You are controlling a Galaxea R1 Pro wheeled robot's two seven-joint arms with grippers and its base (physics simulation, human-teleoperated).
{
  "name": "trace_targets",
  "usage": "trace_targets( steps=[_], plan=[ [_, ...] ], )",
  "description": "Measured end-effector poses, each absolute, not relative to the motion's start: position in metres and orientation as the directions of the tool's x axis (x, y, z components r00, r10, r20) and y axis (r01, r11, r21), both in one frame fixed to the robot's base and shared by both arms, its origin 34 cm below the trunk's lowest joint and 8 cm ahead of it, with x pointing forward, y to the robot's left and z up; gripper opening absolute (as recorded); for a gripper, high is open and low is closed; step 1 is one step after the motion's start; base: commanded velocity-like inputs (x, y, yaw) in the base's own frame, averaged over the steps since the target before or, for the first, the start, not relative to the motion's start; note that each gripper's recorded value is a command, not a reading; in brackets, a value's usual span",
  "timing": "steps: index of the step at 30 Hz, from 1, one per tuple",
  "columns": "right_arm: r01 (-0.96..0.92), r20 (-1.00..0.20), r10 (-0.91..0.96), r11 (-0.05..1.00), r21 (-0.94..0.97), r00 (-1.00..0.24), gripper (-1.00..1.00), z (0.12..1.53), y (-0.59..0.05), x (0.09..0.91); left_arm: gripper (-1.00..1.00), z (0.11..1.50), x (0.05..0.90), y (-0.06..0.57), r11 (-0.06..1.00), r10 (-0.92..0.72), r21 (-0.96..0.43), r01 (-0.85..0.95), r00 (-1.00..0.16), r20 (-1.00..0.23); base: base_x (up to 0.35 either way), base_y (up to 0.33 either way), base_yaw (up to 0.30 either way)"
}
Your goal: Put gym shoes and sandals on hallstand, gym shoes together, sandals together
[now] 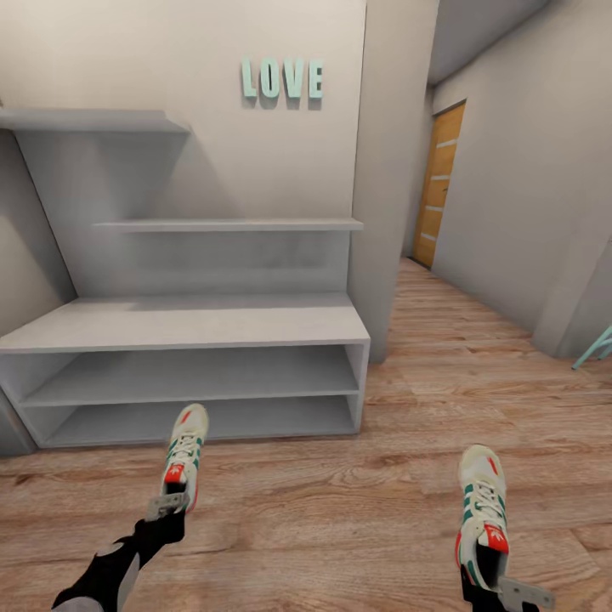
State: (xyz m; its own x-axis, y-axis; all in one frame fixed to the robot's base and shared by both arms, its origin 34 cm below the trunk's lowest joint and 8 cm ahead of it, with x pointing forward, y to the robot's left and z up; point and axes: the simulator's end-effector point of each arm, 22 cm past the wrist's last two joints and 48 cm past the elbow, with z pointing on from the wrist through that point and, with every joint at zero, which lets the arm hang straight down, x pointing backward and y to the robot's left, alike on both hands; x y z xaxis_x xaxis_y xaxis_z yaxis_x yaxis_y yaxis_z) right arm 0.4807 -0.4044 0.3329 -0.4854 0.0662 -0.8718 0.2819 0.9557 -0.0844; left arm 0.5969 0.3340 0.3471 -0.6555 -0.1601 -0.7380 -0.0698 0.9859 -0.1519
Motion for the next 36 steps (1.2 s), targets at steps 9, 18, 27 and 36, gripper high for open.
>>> trace_targets(
  steps=[9,18,27,36],
  plan=[
    [0.313,-0.876,0.062,0.944,-0.104,-0.479,-1.0,0.339,-0.43,0.479,-1.0,0.38,0.65,0.305,0.995,-0.091,-0.096,-0.034,-0.726,-0.681,0.0,0.0,0.0],
    [0.313,-0.879,0.057,0.944,-0.107,-0.473,-1.0,0.342,-0.432,0.48,-1.0,0.413,0.684,0.3,0.997,-0.077,-0.059,-0.051,-0.746,-0.661,0.0,0.0,0.0],
    [0.307,-0.881,0.056,0.946,-0.104,-0.471,-1.0,0.342,-0.427,0.482,-1.0,0.423,0.691,0.314,0.998,-0.067,-0.037,-0.056,-0.738,-0.672,0.0,0.0,0.0],
    [0.307,-0.88,0.054,0.946,-0.107,-0.472,-1.0,0.335,-0.428,0.481,-1.0,0.406,0.685,0.315,0.998,-0.068,-0.036,-0.059,-0.75,-0.658,0.0,0.0,0.0]
  ],
)
